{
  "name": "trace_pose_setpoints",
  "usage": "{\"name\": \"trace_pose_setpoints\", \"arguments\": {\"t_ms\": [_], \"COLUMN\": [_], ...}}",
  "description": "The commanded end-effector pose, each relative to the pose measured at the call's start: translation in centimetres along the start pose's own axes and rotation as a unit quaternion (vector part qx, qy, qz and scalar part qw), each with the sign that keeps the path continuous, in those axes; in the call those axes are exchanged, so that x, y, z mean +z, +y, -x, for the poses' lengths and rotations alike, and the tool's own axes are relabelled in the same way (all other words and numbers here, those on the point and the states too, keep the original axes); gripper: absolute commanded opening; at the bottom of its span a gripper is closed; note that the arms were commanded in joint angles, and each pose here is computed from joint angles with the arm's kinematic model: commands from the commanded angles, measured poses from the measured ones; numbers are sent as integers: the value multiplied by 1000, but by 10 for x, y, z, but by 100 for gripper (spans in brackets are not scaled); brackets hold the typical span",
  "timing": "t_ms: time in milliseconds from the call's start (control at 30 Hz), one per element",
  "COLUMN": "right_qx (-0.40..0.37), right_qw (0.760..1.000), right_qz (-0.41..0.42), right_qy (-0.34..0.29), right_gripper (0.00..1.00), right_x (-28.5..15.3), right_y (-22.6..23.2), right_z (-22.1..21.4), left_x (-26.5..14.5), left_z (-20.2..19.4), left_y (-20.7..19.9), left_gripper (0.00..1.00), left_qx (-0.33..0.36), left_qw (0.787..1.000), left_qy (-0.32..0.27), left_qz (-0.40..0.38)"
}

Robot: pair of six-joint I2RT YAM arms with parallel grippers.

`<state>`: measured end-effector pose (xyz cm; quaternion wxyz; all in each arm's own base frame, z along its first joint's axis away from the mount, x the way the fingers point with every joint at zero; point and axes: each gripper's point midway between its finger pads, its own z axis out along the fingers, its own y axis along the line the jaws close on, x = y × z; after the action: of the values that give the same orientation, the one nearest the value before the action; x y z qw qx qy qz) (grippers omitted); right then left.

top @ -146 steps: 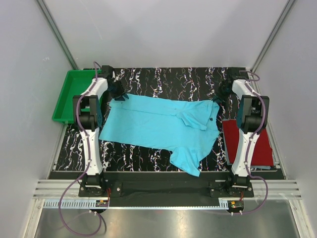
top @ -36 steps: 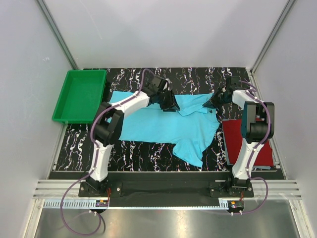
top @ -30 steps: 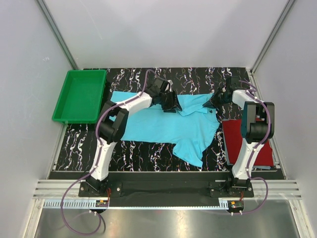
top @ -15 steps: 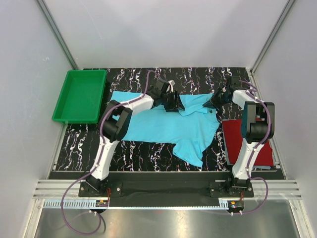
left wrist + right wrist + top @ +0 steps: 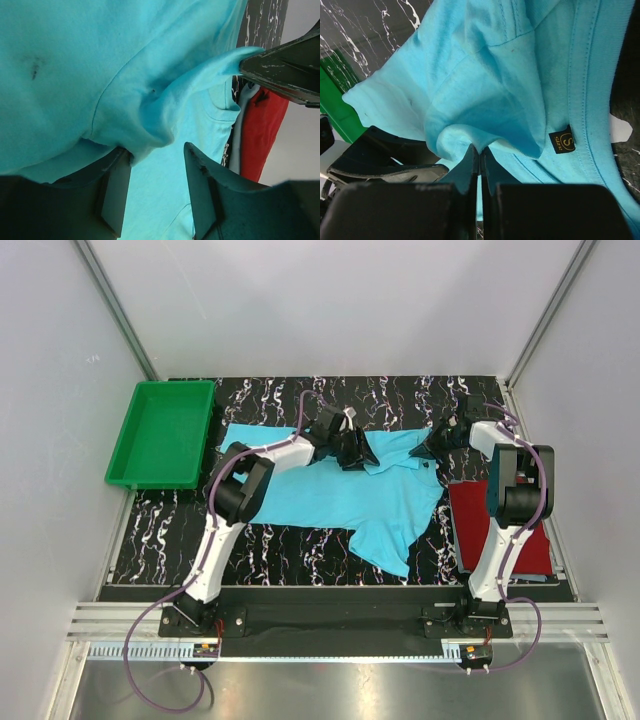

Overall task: Fold and stack the t-shirts
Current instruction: Fold the tshirt

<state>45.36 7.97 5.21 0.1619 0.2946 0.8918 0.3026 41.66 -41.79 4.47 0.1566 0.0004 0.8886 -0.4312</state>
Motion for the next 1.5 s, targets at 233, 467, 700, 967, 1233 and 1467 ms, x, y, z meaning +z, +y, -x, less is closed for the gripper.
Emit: {"name": "trace_pose_setpoints", "arguments": {"t_ms": [233,467,700,967,1233,1467], "right_qx": [-6,7,30,40,45,52], "right_qw": [1000,1000,1000,999,998,996], "right_qz": [17,15,0,-22,-45,-68], "right_qy": [-5,-12,-1,23,26,21], "right_gripper": [0,0,0,0,0,0], "right_x": [-9,-31,-45,-44,-38,-36], "right_y": [12,11,-2,-23,-36,-48], "right_z": [6,-11,-42,-74,-83,-87], "left_x": [-17,-31,-49,-62,-60,-60], "left_z": [5,15,14,17,5,-6], "left_y": [-33,-25,-14,-9,-2,5], "left_gripper": [33,8,2,5,11,18], "left_qx": [-45,-91,-114,-123,-128,-128], "left_qw": [997,995,993,990,988,986], "left_qy": [-19,-2,24,51,80,103], "left_qz": [-52,-34,-35,-39,-39,-34]}}
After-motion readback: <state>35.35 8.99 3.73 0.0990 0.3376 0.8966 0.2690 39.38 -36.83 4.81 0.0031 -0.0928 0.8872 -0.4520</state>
